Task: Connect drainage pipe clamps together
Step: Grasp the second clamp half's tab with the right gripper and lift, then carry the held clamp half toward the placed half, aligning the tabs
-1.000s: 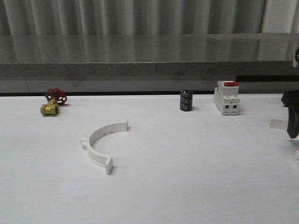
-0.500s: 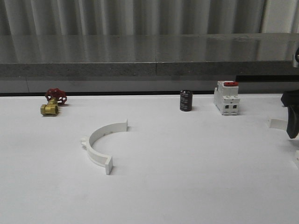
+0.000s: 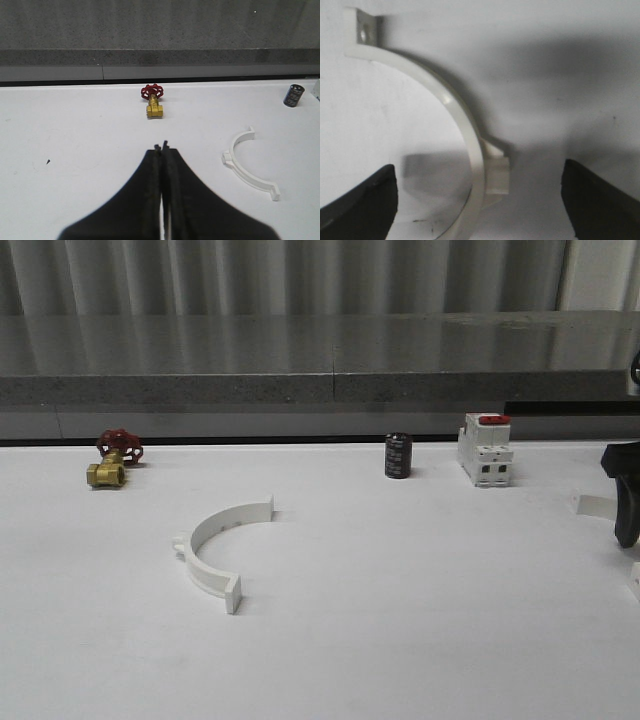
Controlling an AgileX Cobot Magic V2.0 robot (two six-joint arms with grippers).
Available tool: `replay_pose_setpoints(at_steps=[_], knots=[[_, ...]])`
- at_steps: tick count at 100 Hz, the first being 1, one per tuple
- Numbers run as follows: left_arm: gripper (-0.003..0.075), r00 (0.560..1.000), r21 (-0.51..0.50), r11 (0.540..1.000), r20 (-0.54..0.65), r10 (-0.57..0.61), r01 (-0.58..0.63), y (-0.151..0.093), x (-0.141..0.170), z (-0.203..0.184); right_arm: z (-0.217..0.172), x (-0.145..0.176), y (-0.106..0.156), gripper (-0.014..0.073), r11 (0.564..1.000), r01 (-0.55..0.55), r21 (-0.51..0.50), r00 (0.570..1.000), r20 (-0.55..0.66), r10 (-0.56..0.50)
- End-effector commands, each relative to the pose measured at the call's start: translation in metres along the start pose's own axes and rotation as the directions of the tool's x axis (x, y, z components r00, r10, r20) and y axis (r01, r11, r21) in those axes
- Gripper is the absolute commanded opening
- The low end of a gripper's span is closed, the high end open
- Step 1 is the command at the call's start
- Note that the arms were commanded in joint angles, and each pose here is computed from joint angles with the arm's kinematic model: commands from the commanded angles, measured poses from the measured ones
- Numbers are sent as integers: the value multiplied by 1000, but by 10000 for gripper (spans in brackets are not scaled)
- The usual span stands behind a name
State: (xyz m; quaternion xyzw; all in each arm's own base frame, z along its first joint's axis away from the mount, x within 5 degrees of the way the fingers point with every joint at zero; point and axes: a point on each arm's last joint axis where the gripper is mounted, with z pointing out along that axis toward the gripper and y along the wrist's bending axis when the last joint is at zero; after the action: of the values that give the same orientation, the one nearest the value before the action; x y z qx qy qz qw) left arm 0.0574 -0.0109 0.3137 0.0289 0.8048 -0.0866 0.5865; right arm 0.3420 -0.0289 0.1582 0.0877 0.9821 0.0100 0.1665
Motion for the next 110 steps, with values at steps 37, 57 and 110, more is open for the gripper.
replay_pose_setpoints(at_steps=[37, 57, 110], knots=[[-20, 996, 8, 1000, 86, -8, 8, -1, -13, -3, -13, -11, 1, 227, 998, -59, -28, 996, 65, 60], [-20, 996, 8, 1000, 86, -8, 8, -1, -13, -3, -13, -11, 2, 25, 998, -63, -30, 996, 62, 65], [-20, 996, 8, 1000, 86, -8, 8, -1, -13, -3, -44, -22, 76, 13, 987, -37, -159, 993, 103, 54]])
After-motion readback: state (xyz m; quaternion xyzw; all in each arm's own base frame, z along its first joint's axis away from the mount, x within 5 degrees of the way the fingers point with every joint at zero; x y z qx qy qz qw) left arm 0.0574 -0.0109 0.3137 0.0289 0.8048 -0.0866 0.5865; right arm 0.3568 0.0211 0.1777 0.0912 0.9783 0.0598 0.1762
